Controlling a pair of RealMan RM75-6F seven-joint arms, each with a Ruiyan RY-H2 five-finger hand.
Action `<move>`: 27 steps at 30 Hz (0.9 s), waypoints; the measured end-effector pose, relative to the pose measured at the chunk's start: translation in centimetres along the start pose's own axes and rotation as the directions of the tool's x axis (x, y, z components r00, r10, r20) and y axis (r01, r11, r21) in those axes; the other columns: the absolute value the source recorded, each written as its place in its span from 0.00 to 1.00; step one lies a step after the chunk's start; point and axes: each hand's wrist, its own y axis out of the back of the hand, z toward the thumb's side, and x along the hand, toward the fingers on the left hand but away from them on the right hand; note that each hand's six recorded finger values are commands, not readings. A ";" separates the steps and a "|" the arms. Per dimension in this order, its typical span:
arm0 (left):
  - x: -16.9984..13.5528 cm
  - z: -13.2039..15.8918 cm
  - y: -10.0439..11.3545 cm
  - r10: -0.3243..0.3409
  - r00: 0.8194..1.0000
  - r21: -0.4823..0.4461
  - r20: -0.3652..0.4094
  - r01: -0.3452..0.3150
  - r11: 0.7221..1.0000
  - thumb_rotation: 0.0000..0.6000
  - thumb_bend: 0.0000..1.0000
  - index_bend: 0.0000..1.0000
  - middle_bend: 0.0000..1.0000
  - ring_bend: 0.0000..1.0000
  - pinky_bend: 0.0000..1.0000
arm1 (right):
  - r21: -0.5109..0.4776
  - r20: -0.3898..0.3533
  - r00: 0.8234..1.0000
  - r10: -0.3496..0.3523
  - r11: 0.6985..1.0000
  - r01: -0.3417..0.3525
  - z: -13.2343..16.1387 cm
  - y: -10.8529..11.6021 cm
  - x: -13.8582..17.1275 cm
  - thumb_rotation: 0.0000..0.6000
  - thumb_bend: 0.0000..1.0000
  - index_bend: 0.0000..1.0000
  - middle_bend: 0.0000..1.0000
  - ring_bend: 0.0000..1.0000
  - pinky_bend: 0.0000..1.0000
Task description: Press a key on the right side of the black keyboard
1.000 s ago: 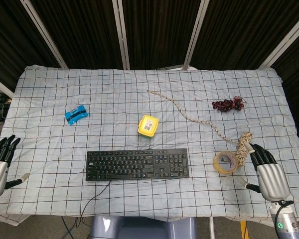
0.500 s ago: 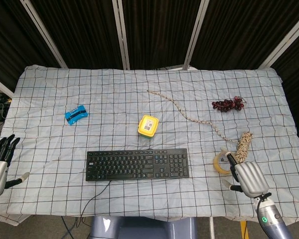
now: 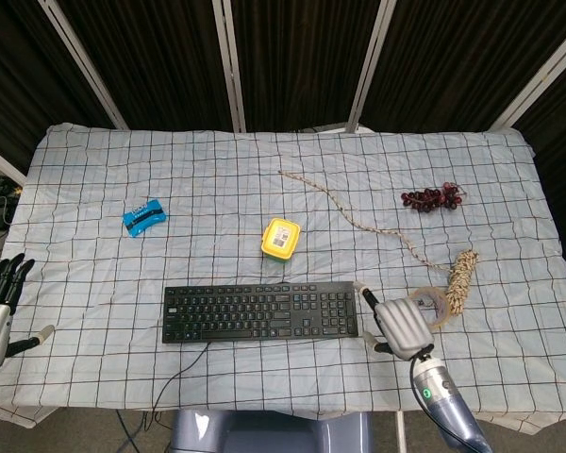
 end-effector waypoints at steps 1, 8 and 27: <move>0.0 0.0 0.0 0.000 1.000 0.000 0.000 0.000 1.000 1.00 0.05 0.00 0.00 0.00 0.00 | -0.002 -0.003 1.000 0.007 1.000 -0.007 0.6 -0.2 -0.3 1.00 0.32 0.11 0.86 0.90 0.82; 0.0 0.0 0.0 -0.002 1.000 -0.005 0.000 0.002 1.000 1.00 0.05 0.00 0.00 0.00 0.00 | -0.011 -0.002 0.999 0.047 0.999 -0.047 2.5 -1.4 -1.6 1.00 0.40 0.12 0.87 0.91 0.83; 0.1 0.0 -0.1 -0.010 1.000 -0.012 -0.003 0.010 1.000 1.00 0.05 0.00 0.00 0.00 0.00 | 0.002 0.076 0.984 0.159 0.987 -0.160 3.6 -3.9 -3.5 1.00 0.59 0.13 0.91 0.94 0.85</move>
